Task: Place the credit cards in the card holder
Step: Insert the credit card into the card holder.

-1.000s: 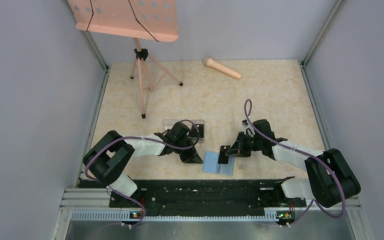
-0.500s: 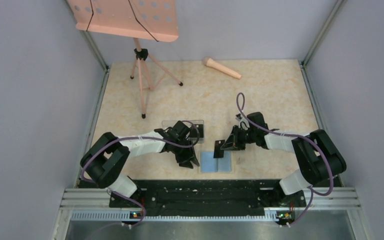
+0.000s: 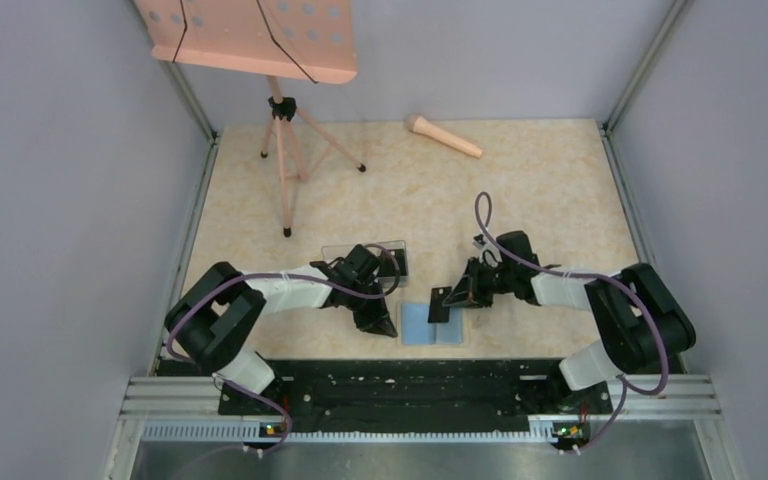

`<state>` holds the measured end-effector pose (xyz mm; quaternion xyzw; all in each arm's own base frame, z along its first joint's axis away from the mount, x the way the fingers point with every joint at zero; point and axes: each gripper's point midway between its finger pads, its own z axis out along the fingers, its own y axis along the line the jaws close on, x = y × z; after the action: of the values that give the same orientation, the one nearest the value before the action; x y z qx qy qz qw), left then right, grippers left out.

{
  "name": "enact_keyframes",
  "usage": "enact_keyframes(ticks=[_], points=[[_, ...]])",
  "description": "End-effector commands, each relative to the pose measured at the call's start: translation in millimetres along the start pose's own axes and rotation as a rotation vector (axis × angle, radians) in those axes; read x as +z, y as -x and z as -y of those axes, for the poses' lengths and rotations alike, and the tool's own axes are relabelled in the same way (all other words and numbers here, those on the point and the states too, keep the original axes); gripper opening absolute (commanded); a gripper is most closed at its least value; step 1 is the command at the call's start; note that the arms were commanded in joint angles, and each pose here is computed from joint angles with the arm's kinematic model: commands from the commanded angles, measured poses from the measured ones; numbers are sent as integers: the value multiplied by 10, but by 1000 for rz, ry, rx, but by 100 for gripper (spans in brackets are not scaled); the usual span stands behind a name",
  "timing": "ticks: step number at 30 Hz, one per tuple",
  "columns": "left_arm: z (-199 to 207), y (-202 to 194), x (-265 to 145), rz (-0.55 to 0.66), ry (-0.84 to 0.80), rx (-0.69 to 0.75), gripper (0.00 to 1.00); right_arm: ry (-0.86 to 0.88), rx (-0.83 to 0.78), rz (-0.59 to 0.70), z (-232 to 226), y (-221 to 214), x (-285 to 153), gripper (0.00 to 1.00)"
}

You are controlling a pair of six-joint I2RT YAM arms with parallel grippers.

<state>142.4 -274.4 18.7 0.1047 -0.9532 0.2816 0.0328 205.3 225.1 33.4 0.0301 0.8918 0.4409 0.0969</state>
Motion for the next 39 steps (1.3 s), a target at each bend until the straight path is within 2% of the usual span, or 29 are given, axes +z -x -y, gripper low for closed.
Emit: enact_keyframes(ticks=[1,14,39], points=[[-11,-49,51,-22,0,-3,9,68,-16,15,-127,2,-41,0],[22,-1,67,-22,22,20,8,114,33,-50,-267,-309,55,0],[-80,87,36,-15,133,106,6,-42,67,-275,49,-518,171,0]])
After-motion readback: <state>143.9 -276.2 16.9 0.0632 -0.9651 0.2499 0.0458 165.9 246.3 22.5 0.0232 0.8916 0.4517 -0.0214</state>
